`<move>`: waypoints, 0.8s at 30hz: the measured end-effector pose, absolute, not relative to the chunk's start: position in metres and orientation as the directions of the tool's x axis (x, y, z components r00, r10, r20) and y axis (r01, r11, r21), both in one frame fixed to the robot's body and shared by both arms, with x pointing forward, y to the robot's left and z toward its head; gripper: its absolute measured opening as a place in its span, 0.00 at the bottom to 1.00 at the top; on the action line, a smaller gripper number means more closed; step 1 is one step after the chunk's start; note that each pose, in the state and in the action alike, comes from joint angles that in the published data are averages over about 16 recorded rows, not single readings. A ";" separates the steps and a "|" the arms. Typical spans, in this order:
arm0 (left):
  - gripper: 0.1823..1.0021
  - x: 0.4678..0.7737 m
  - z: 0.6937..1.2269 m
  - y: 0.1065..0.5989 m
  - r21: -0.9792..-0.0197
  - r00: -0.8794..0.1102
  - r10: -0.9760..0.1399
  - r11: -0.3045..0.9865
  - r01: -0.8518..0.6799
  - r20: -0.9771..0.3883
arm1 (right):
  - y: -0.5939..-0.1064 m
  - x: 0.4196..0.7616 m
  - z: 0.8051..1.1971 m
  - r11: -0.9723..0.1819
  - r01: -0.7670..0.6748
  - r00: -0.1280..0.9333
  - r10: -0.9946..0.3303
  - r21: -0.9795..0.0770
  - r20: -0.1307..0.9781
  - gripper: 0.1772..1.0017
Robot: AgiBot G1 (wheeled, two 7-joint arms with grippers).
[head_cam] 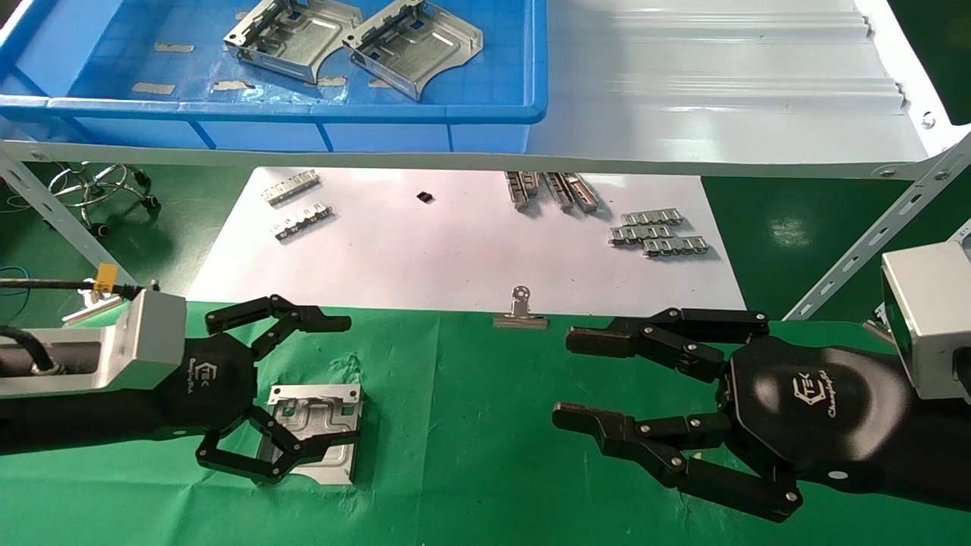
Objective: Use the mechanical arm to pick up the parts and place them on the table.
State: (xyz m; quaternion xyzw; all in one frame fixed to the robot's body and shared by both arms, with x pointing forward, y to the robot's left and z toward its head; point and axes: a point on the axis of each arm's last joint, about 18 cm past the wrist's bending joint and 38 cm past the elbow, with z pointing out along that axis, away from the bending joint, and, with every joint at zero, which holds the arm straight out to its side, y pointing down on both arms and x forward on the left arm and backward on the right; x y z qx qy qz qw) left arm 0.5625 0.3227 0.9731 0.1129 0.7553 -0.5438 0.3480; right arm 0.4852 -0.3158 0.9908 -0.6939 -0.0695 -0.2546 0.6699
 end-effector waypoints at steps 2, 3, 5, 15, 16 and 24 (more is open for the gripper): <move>0.98 0.558 0.974 0.321 -0.754 -0.740 -0.212 0.365 0.547 -0.639 | -0.316 0.485 0.991 -0.093 0.438 0.861 -0.245 -0.894 0.446 0.37; 0.98 0.556 0.975 0.320 -0.759 -0.743 -0.213 0.356 0.545 -0.634 | -0.316 0.485 0.991 -0.093 0.438 0.861 -0.245 -0.894 0.446 0.40; 0.99 0.551 0.976 0.319 -0.769 -0.751 -0.216 0.338 0.542 -0.624 | -0.316 0.485 0.991 -0.093 0.438 0.861 -0.245 -0.894 0.446 0.47; 1.00 0.526 0.983 0.312 -0.815 -0.790 -0.218 0.250 0.523 -0.574 | -0.316 0.485 0.991 -0.093 0.438 0.861 -0.245 -0.894 0.446 0.74; 1.00 0.523 0.983 0.311 -0.819 -0.793 -0.218 0.241 0.521 -0.568 | -0.316 0.485 0.991 -0.093 0.438 0.861 -0.245 -0.894 0.446 0.77; 1.00 0.502 0.988 0.306 -0.849 -0.825 -0.205 0.177 0.498 -0.526 | -0.316 0.485 0.991 -0.093 0.438 0.861 -0.245 -0.894 0.446 0.91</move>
